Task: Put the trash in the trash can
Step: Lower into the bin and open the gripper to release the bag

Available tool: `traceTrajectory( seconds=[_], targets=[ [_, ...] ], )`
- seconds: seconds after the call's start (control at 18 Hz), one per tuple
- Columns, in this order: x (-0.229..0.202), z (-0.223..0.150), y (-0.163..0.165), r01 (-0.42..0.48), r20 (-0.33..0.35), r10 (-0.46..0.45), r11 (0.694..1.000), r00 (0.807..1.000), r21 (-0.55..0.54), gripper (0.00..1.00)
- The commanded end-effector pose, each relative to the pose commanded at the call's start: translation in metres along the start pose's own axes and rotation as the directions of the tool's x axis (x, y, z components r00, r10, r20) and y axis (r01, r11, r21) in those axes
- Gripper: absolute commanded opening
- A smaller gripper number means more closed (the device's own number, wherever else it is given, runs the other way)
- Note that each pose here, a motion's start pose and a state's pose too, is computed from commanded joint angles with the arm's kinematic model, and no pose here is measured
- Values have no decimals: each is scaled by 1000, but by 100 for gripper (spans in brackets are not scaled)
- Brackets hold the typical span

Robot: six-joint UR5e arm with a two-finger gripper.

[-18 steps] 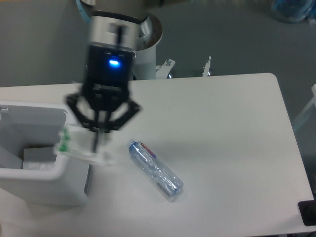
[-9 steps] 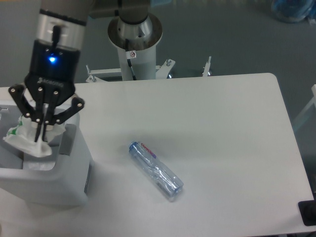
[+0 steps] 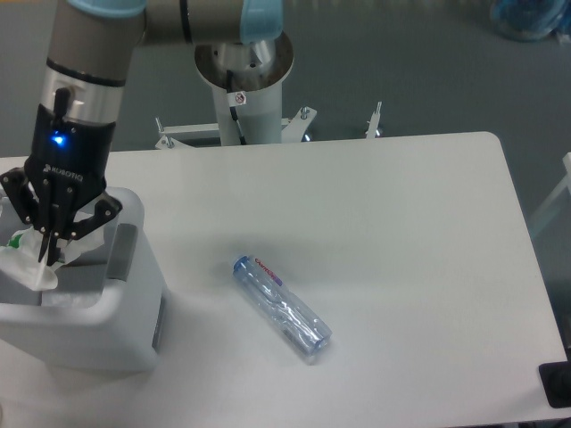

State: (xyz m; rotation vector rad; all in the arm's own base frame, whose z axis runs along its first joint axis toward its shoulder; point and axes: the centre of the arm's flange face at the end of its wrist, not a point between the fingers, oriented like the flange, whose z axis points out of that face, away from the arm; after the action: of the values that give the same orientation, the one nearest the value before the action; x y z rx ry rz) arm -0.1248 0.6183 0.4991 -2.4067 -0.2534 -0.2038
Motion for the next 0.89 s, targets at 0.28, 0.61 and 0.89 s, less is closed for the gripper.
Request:
traceTrajectory(
  seconds=[0.28,0.61,0.89],
  targets=[
    [0,19,6,-6,-6,6,999,1000,-31,8],
    [-6,24,13,-24,49,27,998,998,-55,57],
    [-4,9,12,-35,79,38,998,996,-46,81]
  ],
)
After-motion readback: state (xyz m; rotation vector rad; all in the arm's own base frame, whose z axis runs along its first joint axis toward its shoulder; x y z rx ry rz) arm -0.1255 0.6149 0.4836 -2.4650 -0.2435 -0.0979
